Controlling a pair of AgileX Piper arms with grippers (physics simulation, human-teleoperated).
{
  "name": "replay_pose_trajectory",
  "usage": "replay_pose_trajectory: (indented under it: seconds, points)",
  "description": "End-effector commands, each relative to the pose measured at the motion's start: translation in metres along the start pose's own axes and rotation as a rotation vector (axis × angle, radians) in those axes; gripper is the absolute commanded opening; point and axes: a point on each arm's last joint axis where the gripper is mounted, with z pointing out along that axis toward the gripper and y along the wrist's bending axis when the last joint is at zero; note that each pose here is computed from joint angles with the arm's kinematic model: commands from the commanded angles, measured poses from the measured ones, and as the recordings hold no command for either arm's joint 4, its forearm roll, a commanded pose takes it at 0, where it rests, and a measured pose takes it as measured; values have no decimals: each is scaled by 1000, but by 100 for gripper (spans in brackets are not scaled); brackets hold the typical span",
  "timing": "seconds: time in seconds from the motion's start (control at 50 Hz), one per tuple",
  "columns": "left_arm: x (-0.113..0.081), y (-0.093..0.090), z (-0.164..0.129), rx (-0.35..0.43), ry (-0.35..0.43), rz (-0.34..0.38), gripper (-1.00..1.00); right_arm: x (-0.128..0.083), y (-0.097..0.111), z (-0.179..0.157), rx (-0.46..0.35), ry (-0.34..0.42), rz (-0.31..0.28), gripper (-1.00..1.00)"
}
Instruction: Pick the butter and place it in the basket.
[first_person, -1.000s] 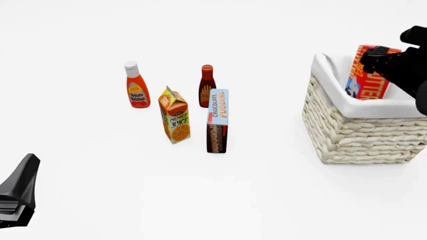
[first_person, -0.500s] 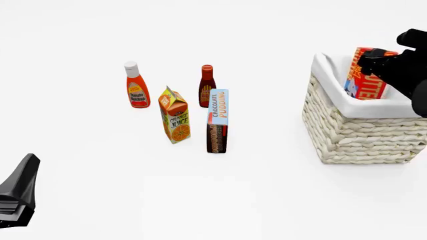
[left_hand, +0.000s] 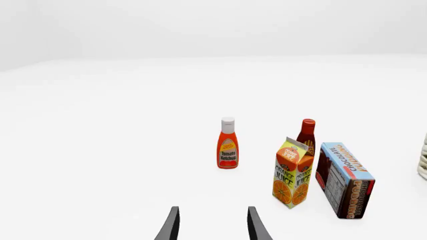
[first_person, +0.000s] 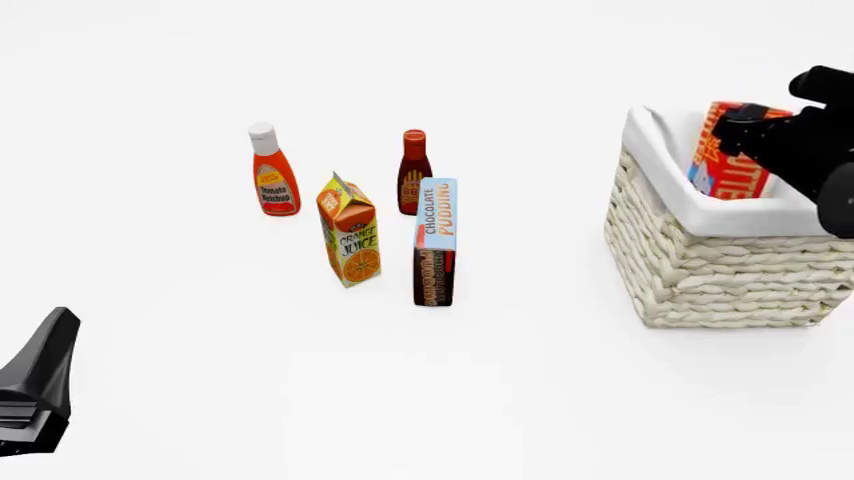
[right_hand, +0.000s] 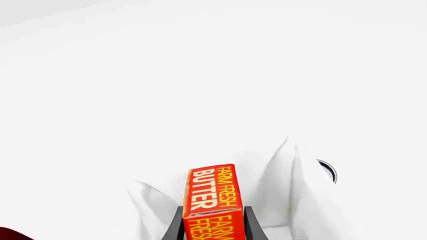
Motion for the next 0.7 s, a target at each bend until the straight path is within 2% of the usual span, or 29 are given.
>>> replay_pose_trajectory:
  seconds: [0.02, 0.14, 0.16, 0.7]
  points:
    - [0, 0, 0, 1, -1, 1, 100, -6, 0, 0, -3, -30, 29, -100]
    - [0, 0, 0, 1, -2, 1, 100, -6, 0, 0, -4, -28, 34, -100]
    - [0, 0, 0, 2, -3, 2, 100, -6, -1, -1, -2, -33, 39, 100]
    - [-1, 0, 0, 4, -7, 4, 100, -11, 0, -8, -3, -45, 41, 100]
